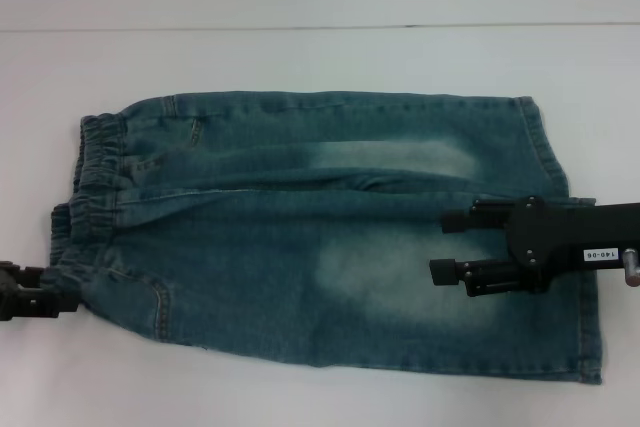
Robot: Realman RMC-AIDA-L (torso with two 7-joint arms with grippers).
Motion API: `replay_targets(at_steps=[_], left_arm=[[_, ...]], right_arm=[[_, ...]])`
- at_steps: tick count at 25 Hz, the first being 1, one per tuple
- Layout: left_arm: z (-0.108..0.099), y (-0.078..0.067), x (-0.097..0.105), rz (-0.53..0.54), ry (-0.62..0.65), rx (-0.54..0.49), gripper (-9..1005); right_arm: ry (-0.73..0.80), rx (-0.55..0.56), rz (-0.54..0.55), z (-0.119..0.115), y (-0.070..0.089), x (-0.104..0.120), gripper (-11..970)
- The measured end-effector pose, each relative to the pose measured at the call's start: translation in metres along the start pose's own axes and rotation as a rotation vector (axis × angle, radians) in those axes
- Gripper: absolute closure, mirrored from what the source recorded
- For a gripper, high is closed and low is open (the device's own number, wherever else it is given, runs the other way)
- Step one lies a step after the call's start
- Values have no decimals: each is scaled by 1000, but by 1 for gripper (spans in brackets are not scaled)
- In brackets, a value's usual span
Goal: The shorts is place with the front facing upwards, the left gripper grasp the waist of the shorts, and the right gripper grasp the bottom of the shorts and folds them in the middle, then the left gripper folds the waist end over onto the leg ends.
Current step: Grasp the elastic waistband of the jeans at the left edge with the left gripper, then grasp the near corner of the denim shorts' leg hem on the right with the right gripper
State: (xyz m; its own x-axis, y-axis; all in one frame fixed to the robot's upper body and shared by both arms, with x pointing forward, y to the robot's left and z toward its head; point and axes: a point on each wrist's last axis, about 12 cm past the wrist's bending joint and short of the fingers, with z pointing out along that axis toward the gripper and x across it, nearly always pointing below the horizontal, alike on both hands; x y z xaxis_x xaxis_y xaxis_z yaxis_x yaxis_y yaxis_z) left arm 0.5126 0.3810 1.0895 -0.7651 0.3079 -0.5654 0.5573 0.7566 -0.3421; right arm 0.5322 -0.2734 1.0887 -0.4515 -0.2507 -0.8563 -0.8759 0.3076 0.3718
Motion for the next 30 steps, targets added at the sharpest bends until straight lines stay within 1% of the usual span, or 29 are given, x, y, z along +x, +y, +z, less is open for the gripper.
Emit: replay_targets(at_steps=[10, 17, 22, 24, 25, 29, 30], left_arm=[[3, -1, -3, 1, -3, 9, 327], [12, -1, -3, 2, 0, -15, 336], [18, -2, -3, 4, 11, -19, 521], [18, -3, -4, 6, 11, -16, 681], [18, -3, -5, 7, 11, -12, 761], [17, -6, -7, 13, 9, 11, 916], [16, -6, -8, 14, 9, 19, 955]], right_arm=[[-4, -1, 4, 2, 0, 1, 98], [-11, -1, 4, 1, 1, 0, 104], [-13, 0, 5, 1, 1, 0, 109], [-14, 1, 5, 0, 1, 1, 111], [-14, 1, 5, 0, 1, 1, 134], [-16, 1, 5, 0, 1, 0, 228], [-16, 0, 5, 0, 1, 0, 228]])
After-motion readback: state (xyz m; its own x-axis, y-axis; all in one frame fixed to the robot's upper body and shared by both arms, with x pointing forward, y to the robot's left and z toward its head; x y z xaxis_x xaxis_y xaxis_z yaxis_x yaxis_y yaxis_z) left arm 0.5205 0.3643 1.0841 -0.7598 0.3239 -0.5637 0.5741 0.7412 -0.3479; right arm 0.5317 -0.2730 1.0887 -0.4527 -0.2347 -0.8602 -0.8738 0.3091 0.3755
